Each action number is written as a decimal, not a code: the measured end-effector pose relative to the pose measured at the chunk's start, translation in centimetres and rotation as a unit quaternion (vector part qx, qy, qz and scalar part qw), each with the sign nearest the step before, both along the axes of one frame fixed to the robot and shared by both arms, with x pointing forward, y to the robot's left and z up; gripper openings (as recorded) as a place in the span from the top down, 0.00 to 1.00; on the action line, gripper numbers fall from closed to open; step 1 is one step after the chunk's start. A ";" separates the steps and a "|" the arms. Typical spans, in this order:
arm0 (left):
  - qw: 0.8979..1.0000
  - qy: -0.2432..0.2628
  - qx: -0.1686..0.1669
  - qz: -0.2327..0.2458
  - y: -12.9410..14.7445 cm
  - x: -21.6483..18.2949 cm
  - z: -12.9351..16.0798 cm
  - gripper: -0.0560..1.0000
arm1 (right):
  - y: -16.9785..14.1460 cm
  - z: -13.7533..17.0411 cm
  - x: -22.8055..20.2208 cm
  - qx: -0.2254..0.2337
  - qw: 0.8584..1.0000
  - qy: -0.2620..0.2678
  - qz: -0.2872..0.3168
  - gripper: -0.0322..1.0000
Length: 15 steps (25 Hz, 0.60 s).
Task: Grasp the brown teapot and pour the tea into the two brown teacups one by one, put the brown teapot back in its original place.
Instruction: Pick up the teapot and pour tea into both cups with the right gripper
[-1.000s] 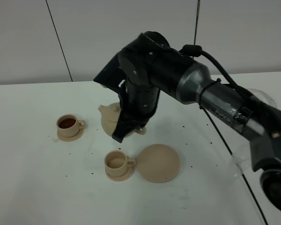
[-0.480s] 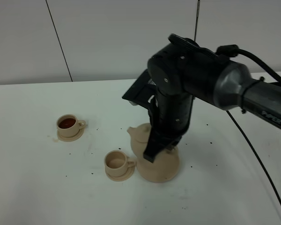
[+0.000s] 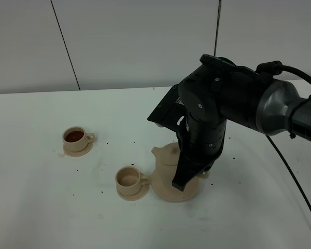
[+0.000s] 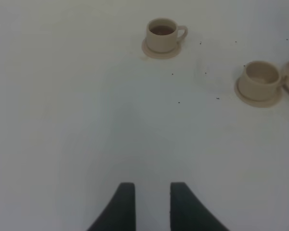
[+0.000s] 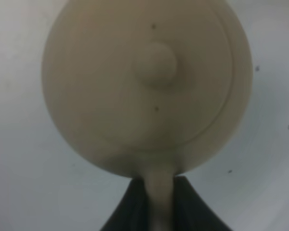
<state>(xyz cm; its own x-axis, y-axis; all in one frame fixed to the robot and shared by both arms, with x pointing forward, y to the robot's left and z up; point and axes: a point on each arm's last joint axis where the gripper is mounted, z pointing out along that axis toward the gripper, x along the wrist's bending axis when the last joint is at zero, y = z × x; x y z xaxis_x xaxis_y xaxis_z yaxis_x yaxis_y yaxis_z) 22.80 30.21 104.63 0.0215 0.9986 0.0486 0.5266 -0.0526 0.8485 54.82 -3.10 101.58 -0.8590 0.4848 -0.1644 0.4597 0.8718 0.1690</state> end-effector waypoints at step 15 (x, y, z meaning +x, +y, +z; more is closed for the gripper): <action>1.000 0.000 0.000 0.000 0.0 0.0 0.0 0.71 | 0.7 -2.2 1.4 -0.065 0.990 -0.059 0.112 0.88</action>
